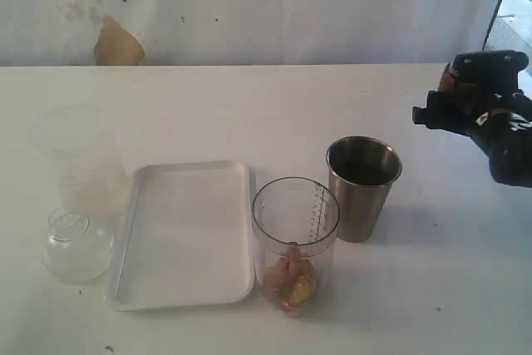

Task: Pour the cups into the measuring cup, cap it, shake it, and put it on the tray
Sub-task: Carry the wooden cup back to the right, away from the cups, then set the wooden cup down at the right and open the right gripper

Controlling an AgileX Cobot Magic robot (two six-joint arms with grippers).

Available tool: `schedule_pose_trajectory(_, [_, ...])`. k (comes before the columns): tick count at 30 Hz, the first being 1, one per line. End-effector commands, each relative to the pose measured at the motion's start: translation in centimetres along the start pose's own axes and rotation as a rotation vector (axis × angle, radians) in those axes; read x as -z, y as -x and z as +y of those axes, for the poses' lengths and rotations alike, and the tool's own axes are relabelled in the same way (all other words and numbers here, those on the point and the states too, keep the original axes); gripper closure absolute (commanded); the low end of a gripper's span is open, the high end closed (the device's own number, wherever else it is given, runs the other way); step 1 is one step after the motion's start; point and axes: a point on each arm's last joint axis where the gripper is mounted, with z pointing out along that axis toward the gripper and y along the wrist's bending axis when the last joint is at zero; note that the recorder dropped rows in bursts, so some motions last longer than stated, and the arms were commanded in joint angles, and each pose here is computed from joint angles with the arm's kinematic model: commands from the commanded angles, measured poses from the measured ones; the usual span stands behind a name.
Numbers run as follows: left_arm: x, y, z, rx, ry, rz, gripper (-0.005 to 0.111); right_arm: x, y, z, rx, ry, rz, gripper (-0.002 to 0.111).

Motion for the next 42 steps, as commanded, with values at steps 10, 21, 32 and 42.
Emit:
schedule_pose_trajectory(10, [0.0, -0.1, 0.0, 0.003, -0.004, -0.008, 0.106, -3.3, -2.8, 0.5, -0.032, 0.022, 0.101, 0.038])
schedule_pose_trajectory(21, [0.0, -0.1, 0.0, 0.003, -0.004, -0.008, 0.106, -3.7, -3.6, 1.0, 0.028, 0.075, 0.186, 0.029])
schedule_pose_trajectory(32, [0.0, -0.1, 0.0, 0.003, -0.004, -0.008, 0.106, -3.1, -0.9, 1.0, 0.071, 0.107, 0.111, 0.003])
schedule_pose_trajectory(42, [0.0, -0.1, 0.0, 0.003, -0.004, -0.008, 0.106, -1.0, 4.7, 0.5, 0.066, 0.096, -0.004, 0.003])
